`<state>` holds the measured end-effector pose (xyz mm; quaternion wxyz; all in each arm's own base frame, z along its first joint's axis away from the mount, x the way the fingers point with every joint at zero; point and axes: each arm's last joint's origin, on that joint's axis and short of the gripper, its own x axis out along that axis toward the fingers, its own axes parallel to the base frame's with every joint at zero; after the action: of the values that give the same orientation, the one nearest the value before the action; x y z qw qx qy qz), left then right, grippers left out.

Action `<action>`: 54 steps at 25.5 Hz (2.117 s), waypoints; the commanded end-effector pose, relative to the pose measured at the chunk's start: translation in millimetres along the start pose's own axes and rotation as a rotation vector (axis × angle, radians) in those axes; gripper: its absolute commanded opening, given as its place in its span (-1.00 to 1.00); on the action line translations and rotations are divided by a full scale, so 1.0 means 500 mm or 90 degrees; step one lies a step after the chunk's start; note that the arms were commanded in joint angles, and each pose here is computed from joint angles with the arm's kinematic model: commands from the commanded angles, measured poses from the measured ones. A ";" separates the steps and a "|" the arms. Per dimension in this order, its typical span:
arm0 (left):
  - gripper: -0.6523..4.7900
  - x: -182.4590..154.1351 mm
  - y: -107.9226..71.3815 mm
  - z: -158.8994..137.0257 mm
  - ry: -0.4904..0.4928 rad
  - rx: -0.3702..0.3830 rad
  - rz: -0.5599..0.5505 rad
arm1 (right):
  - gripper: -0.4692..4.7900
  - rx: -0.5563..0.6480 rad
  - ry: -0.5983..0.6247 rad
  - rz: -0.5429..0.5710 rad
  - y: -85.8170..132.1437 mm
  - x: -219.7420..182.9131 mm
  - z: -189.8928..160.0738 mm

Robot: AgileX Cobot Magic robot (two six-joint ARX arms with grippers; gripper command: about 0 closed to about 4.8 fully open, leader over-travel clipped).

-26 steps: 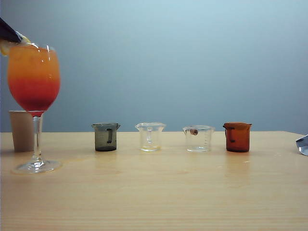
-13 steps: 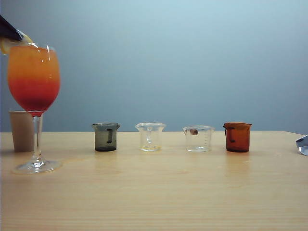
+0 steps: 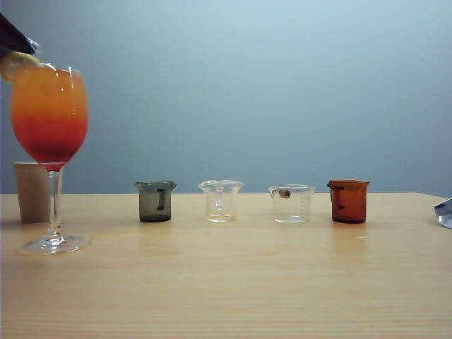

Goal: Pick up the lemon slice from the paper cup on the left and carefully insert it into the rim of the goblet.

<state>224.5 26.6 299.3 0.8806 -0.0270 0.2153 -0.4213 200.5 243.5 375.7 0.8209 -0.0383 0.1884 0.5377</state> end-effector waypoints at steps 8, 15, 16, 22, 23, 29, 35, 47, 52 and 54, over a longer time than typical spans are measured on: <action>-0.28 -0.007 -0.007 0.017 -0.017 -0.002 -0.005 | -0.84 -0.002 -0.012 0.002 0.002 -0.004 0.006; -0.40 -0.018 -0.023 0.025 -0.025 -0.033 -0.002 | -0.84 -0.002 -0.012 0.002 0.002 -0.004 0.006; -0.62 -0.021 -0.027 0.026 -0.027 -0.048 -0.001 | -0.84 -0.002 -0.012 0.002 0.002 -0.004 0.006; -0.78 -0.045 -0.065 0.042 -0.055 -0.031 0.007 | -0.84 -0.002 -0.012 0.002 0.002 -0.004 0.006; -0.78 -0.048 -0.070 0.044 -0.058 -0.027 0.008 | -0.84 -0.002 -0.012 0.002 0.002 -0.004 0.006; -0.78 -0.088 -0.134 0.058 -0.093 0.033 0.053 | -0.84 -0.002 -0.012 0.002 0.002 -0.004 0.006; -0.78 -0.135 -0.211 0.063 -0.135 0.110 0.155 | -0.84 -0.034 -0.045 0.002 0.002 -0.005 0.016; -0.78 -0.189 -0.320 0.026 -0.184 0.079 0.268 | -0.84 -0.022 0.008 -0.091 0.001 -0.036 0.005; -0.78 -0.206 -0.353 0.000 -0.183 0.084 0.313 | -0.84 -0.033 -0.001 -0.118 -0.002 -0.066 0.005; -0.78 -0.214 -0.365 -0.005 -0.195 0.098 0.333 | -0.84 -0.021 -0.010 -0.141 -0.009 -0.080 -0.001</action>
<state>36.0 -10.3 374.7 0.9766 0.0223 0.0633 -0.2044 190.3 213.3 387.9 0.8657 -0.0742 0.1727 0.4639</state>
